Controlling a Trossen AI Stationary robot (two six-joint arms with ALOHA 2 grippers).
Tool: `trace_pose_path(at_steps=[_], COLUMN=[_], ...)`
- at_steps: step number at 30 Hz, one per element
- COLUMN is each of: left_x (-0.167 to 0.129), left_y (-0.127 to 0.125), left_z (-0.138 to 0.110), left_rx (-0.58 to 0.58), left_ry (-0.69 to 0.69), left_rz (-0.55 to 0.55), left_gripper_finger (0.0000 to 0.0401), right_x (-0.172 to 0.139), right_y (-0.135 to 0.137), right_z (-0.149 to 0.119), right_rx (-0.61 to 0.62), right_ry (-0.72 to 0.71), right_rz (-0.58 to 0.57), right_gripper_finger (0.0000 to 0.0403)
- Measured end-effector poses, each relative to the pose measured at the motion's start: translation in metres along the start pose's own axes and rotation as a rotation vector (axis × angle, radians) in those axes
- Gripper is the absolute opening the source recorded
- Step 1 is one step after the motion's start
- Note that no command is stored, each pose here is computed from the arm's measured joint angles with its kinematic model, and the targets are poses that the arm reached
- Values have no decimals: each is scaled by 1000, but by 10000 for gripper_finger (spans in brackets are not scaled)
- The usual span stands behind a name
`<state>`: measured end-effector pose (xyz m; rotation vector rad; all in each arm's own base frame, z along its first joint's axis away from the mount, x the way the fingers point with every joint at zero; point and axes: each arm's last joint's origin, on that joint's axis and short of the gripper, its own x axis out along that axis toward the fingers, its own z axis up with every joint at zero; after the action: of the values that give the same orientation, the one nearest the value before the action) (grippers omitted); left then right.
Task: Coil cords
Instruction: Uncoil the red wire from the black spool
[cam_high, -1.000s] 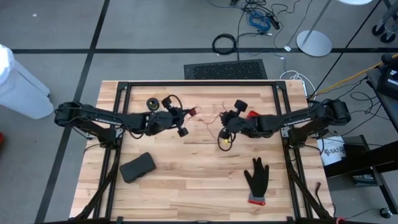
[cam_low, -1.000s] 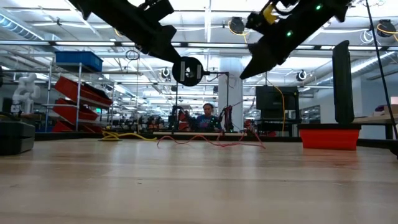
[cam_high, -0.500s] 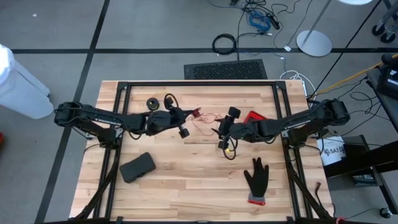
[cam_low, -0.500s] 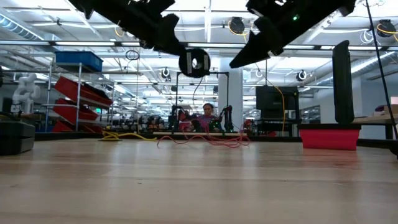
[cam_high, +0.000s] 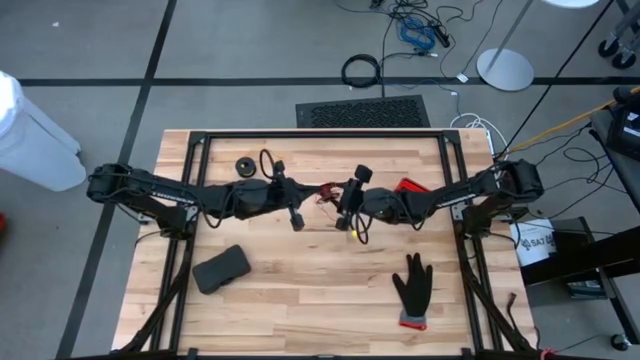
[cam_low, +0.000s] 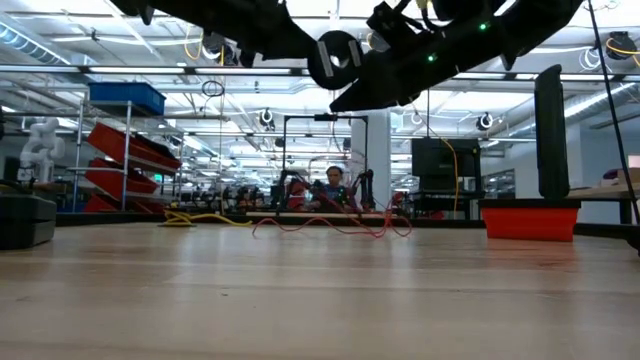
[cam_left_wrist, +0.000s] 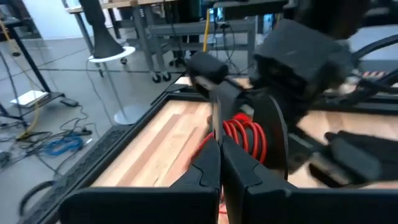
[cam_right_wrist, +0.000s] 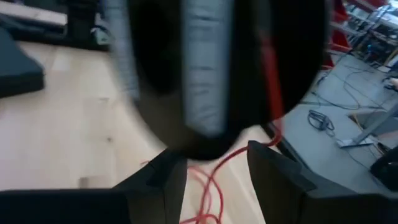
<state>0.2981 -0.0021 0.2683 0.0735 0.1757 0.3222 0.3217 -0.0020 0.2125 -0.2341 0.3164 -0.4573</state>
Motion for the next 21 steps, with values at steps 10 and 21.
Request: trace_pose_path(at_steps=[10, 21], left_x=[0, 0], left_y=[-1, 2], left_z=[3, -7], left_rx=[-14, 57], left_ry=[-24, 72], left_rz=[-20, 63], left_gripper_finger=[0, 0], right_x=[2, -1], right_y=[-3, -2], right_z=[0, -10], right_rx=[6, -37], right_ry=[-4, 104], right_rz=[-15, -77], right_gripper_finger=[83, 1])
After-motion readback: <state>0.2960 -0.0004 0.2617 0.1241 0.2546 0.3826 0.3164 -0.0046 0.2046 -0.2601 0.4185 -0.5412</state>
